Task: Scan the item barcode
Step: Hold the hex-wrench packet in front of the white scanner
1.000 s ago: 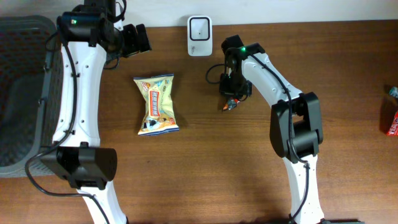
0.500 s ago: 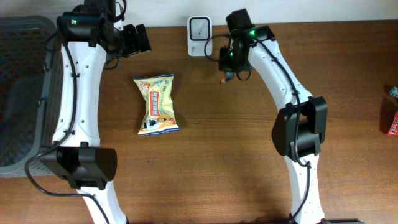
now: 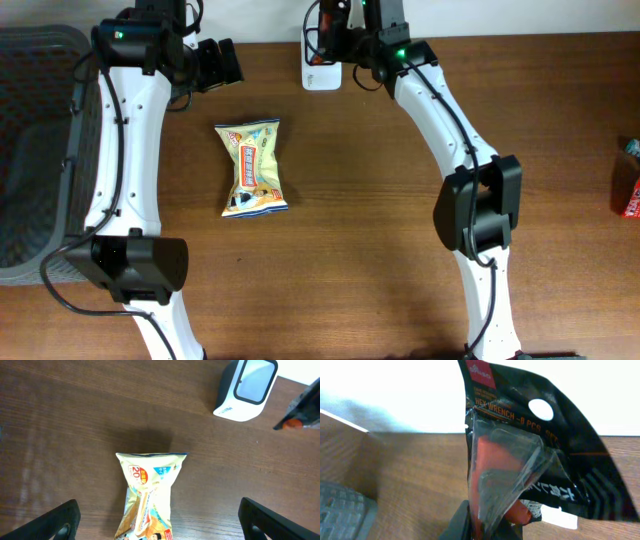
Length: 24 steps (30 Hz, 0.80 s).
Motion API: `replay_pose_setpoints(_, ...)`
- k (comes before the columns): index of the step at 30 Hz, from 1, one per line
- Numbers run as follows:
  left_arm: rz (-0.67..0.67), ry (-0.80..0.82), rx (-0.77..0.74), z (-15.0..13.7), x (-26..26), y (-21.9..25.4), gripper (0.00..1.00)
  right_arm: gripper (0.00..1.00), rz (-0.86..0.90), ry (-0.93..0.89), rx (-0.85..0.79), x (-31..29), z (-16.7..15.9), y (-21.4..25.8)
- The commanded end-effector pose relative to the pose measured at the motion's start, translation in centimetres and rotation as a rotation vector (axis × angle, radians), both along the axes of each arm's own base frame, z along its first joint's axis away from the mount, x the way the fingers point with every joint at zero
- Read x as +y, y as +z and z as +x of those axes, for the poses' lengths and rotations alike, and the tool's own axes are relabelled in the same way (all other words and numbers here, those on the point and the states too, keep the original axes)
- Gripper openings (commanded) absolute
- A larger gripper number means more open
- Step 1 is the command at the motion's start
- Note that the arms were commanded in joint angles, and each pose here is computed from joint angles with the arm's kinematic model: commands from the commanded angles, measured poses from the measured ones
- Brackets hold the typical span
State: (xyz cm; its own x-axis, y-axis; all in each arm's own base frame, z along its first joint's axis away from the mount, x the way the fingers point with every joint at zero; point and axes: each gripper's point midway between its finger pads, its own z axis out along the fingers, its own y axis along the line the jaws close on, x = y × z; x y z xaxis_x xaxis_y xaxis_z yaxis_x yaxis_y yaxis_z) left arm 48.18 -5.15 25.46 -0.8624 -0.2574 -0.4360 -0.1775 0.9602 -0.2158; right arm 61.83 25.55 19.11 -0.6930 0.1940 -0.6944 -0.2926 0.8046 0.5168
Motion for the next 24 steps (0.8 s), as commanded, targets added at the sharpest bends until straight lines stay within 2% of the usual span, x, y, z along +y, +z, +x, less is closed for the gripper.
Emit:
replay_pose_setpoints(1, 0.006, 0.017, -0.009, -0.1, 0.5, 0.4, 0.99, 0.09, 0.053, -0.016, 0.034, 1.0, 0.6, -1.4)
replay_pose_setpoints(6, 0.006, 0.018, -0.008, -0.1, 0.5, 0.4, 0.99, 0.09, 0.102, -0.048, 0.056, 1.3, 1.4, -2.9)
replay_pose_setpoints(24, 0.006, 0.017, -0.008, -0.1, 0.5, 0.4, 0.99, 0.09, 0.098, -0.179, 0.108, -0.1, 2.0, -4.1)
